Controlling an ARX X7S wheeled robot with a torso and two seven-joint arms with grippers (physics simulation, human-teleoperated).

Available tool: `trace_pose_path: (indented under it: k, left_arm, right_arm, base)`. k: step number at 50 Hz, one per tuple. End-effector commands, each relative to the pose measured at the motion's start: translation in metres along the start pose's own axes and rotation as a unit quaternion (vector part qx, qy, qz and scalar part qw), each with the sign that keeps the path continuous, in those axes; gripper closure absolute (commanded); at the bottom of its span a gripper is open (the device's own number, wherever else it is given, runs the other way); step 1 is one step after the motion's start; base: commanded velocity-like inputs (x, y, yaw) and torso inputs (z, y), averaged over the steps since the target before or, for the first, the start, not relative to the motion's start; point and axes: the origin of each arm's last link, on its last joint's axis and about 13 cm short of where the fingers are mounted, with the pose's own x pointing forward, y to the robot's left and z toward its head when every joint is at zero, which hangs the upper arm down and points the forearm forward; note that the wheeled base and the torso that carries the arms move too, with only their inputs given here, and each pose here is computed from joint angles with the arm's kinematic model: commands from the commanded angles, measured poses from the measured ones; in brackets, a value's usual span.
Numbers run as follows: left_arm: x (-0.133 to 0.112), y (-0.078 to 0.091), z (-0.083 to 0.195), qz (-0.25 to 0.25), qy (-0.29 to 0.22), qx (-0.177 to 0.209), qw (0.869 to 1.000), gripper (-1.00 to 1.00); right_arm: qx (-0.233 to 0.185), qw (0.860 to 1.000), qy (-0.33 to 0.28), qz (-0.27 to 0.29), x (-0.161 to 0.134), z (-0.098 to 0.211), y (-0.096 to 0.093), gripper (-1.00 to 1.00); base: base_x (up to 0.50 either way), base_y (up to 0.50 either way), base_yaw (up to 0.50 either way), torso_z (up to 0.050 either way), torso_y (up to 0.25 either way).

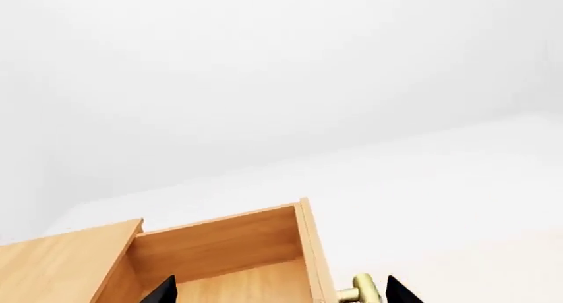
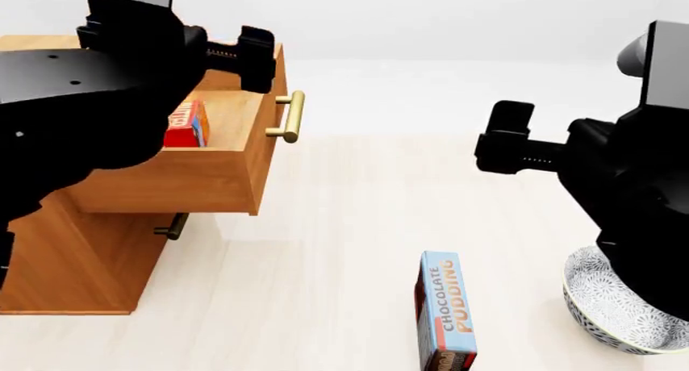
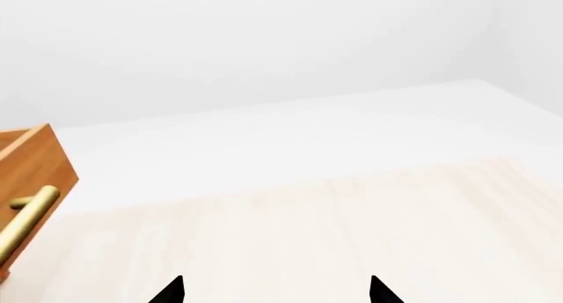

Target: Put the butter at the back in the top drawer of the cabinet and close it.

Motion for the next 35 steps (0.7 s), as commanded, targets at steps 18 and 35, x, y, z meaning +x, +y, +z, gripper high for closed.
trace_pose_path:
  k: [18, 35]
  left_arm:
    - [-0.067, -0.098, 0.009, -0.164, -0.108, 0.041, 0.980, -1.00]
    - [-0.081, -0.149, -0.024, -0.214, -0.118, 0.063, 0.968, -1.00]
  right_arm:
    - [0.004, 1.000, -0.012, -0.004, -0.015, 0.009, -0.004, -1.00]
    - [0.007, 1.000, -0.018, -0.009, -0.021, 0.013, -0.008, -1.00]
  base:
    - [0.00, 0.00, 0.00, 0.000, 0.000]
    - [0.00, 0.00, 0.00, 0.000, 0.000]
